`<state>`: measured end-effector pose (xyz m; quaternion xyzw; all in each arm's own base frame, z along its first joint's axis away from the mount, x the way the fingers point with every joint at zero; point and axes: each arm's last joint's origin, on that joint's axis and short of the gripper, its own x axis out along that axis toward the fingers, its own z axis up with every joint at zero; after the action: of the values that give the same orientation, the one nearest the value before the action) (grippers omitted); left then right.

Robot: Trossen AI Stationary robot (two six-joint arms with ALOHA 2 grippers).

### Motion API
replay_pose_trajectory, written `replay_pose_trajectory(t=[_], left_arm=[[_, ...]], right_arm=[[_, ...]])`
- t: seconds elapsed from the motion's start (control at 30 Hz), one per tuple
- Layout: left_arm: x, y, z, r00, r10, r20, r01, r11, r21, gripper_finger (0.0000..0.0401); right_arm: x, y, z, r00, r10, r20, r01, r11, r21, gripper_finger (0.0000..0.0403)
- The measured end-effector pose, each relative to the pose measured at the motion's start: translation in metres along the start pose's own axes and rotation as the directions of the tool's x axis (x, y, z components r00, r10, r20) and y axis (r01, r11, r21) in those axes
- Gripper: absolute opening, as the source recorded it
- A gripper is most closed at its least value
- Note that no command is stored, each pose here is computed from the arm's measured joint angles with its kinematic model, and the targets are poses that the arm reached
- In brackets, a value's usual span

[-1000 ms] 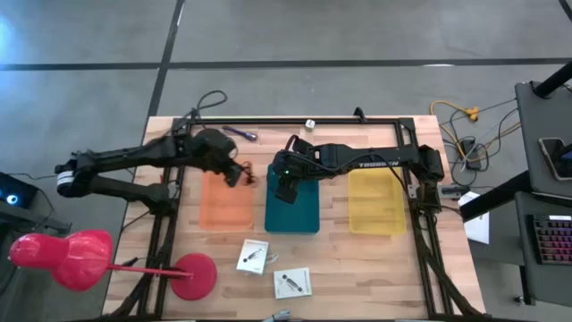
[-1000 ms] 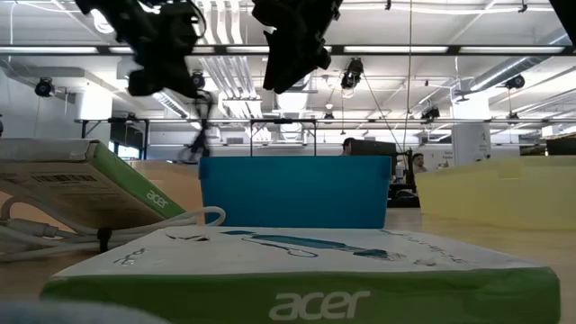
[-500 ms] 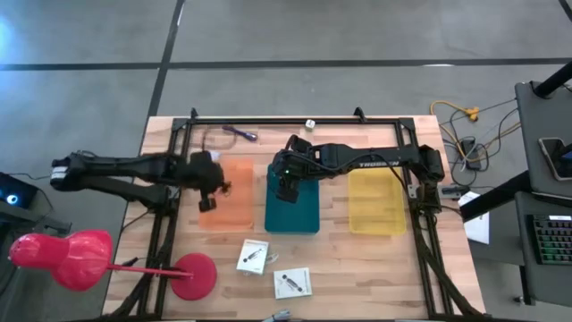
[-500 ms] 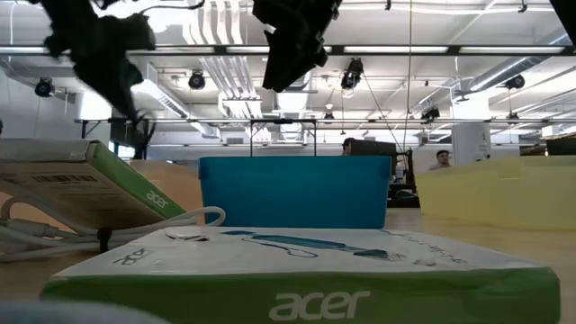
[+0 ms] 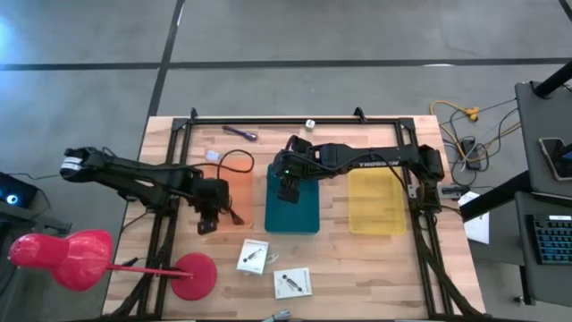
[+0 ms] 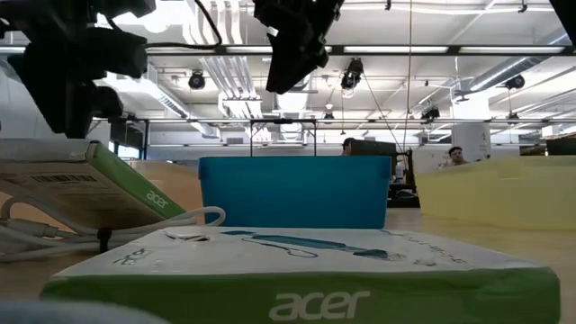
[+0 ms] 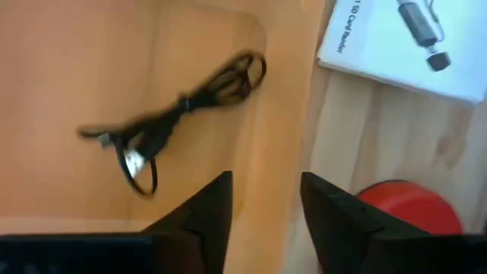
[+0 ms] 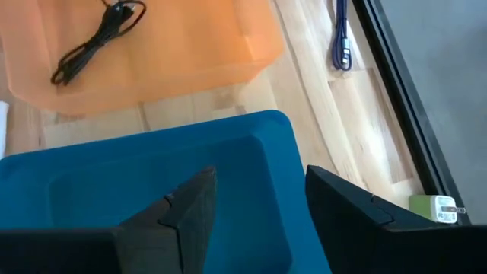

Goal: Pick and place items into bin
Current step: Put the blue USB cable wire into the orange bin

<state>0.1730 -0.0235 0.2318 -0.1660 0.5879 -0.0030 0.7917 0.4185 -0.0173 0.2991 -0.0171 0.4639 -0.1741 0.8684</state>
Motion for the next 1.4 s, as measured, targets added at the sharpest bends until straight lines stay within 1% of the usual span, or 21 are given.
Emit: replay_pose_trajectory(t=[0.07, 0.13, 0.17, 0.23, 0.3, 0.33, 0.4, 0.47, 0.53, 0.6, 0.7, 0.77, 0.87, 0.97, 1.07, 1.13, 1.27, 1.4], left_arm=[[-0.006, -0.001, 0.004, 0.998, 0.033, 0.052, -0.03, 0.998, -0.052, 0.0156], [-0.018, -0.001, 0.009, 0.98, 0.134, 0.15, -0.118, 0.987, -0.109, 0.0158], [-0.026, 0.0, 0.012, 0.958, 0.185, 0.217, -0.159, 0.978, -0.135, 0.0159], [-0.042, 0.003, 0.019, 0.895, 0.281, 0.346, -0.24, 0.958, -0.158, 0.0159], [-0.053, 0.01, 0.028, 0.843, 0.321, 0.432, -0.303, 0.946, -0.114, 0.0159], [-0.056, 0.015, 0.032, 0.829, 0.327, 0.454, -0.328, 0.941, -0.08, 0.0159], [-0.057, 0.03, 0.042, 0.824, 0.33, 0.461, -0.358, 0.933, -0.028, 0.0159], [-0.058, 0.051, 0.053, 0.824, 0.347, 0.449, -0.366, 0.929, -0.045, 0.0159], [-0.057, 0.079, 0.06, 0.837, 0.387, 0.388, -0.382, 0.92, -0.094, 0.0159], [-0.061, 0.108, 0.067, 0.845, 0.402, 0.352, -0.383, 0.915, -0.125, 0.0159], [-0.064, 0.149, 0.076, 0.854, 0.438, 0.281, -0.432, 0.898, -0.087, 0.016], [-0.064, 0.17, 0.084, 0.855, 0.459, 0.243, -0.469, 0.883, -0.017, 0.016], [-0.061, 0.195, 0.095, 0.861, 0.466, 0.205, -0.496, 0.857, 0.138, 0.016], [-0.051, 0.215, 0.106, 0.876, 0.457, 0.156, -0.483, 0.833, 0.269, 0.016], [-0.038, 0.235, 0.113, 0.889, 0.445, 0.109, -0.453, 0.82, 0.35, 0.016], [-0.031, 0.248, 0.116, 0.9, 0.43, 0.066, -0.421, 0.824, 0.379, 0.016], [-0.016, 0.275, 0.117, 0.921, 0.386, -0.041, -0.34, 0.853, 0.395, 0.016], [-0.012, 0.303, 0.115, 0.921, 0.384, -0.066, -0.338, 0.872, 0.354, 0.016]], right_arm=[[0.002, -0.005, 0.001, 1.0, 0.006, -0.001, -0.006, 1.0, 0.029, 0.0187], [0.005, -0.015, 0.002, 0.999, 0.032, -0.008, -0.031, 0.995, 0.091, 0.0187], [0.007, -0.021, 0.002, 0.998, 0.054, -0.012, -0.052, 0.99, 0.13, 0.0187], [0.012, -0.035, 0.003, 0.995, 0.098, -0.016, -0.093, 0.976, 0.196, 0.0187], [0.015, -0.047, 0.004, 0.993, 0.121, -0.017, -0.114, 0.97, 0.217, 0.0187], [0.015, -0.05, 0.004, 0.992, 0.128, -0.019, -0.121, 0.97, 0.213, 0.0187], [0.015, -0.055, 0.003, 0.99, 0.142, -0.023, -0.135, 0.973, 0.187, 0.0187], [0.012, -0.055, 0.001, 0.987, 0.155, -0.042, -0.146, 0.976, 0.161, 0.0187], [0.009, -0.055, -0.003, 0.984, 0.156, -0.083, -0.143, 0.98, 0.139, 0.0187], [0.007, -0.056, -0.008, 0.979, 0.154, -0.13, -0.14, 0.984, 0.109, 0.0187], [0.007, -0.057, -0.013, 0.973, 0.148, -0.179, -0.141, 0.989, 0.053, 0.0187], [0.006, -0.057, -0.014, 0.971, 0.148, -0.19, -0.148, 0.989, 0.014, 0.0187], [0.006, -0.058, -0.014, 0.971, 0.149, -0.189, -0.161, 0.986, -0.048, 0.0187], [0.008, -0.064, -0.015, 0.97, 0.143, -0.198, -0.164, 0.982, -0.094, 0.0187], [0.009, -0.074, -0.017, 0.966, 0.133, -0.22, -0.162, 0.98, -0.116, 0.0187], [0.01, -0.081, -0.018, 0.964, 0.131, -0.233, -0.162, 0.98, -0.117, 0.0187], [0.013, -0.097, -0.02, 0.961, 0.139, -0.237, -0.166, 0.981, -0.099, 0.0187], [0.016, -0.111, -0.021, 0.957, 0.179, -0.229, -0.197, 0.979, -0.059, 0.0187]])
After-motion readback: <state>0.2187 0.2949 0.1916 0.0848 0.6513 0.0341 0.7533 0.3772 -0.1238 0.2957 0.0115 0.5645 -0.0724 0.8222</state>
